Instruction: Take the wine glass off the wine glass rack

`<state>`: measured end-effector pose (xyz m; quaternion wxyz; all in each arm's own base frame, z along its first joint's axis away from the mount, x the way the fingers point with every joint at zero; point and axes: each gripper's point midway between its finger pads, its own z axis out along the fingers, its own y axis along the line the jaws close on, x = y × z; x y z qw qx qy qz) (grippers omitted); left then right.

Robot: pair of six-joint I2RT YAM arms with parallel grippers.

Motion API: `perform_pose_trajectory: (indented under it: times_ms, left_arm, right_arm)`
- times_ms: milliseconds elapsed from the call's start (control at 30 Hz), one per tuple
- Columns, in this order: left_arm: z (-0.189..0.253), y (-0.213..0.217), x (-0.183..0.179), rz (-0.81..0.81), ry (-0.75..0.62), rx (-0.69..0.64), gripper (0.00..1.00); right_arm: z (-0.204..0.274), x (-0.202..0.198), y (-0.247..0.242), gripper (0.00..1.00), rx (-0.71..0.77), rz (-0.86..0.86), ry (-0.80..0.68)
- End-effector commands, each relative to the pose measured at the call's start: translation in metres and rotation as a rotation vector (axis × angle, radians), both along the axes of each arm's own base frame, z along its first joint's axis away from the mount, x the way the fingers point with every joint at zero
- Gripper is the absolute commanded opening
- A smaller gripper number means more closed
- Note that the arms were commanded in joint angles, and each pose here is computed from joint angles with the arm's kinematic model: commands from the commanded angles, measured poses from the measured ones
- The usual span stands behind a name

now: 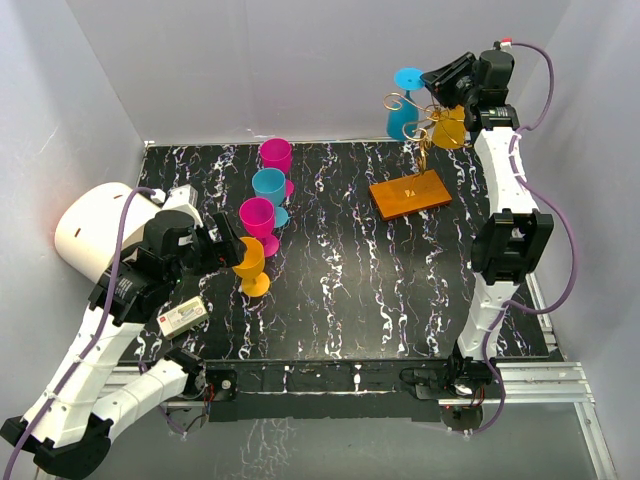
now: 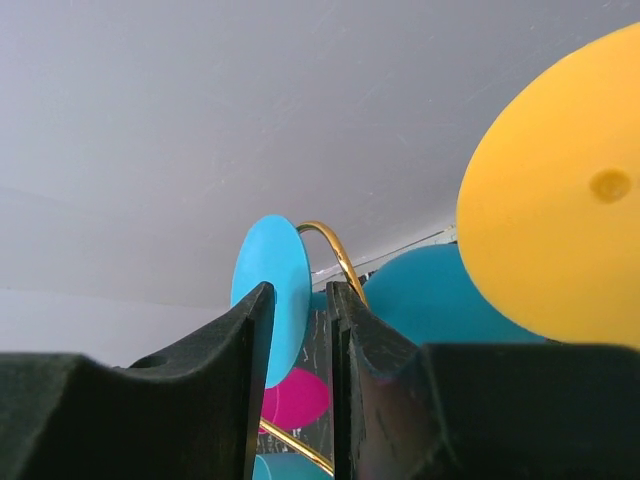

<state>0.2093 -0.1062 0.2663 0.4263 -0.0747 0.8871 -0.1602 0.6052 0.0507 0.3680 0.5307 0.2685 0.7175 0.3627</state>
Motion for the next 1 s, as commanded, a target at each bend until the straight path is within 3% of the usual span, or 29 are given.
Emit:
perform_pose_trajectory:
  times_ms: [0,533,967]
  left_arm:
    - [0.012,0.000,-0.003,-0.005,-0.023,-0.019,0.88]
    - [0.018,0.003,-0.007,0.003,-0.035,-0.027,0.88]
    - [0.024,0.005,-0.010,0.004,-0.044,-0.026,0.88]
  right_arm:
    - [0.029,0.004,0.002,0.24,0.026,0.005,-0.092]
    - [0.047,0.000,0.013,0.06,0.150,0.051,-0.130]
    - [0.051,0.000,0.007,0.01,0.237,0.007,-0.165]
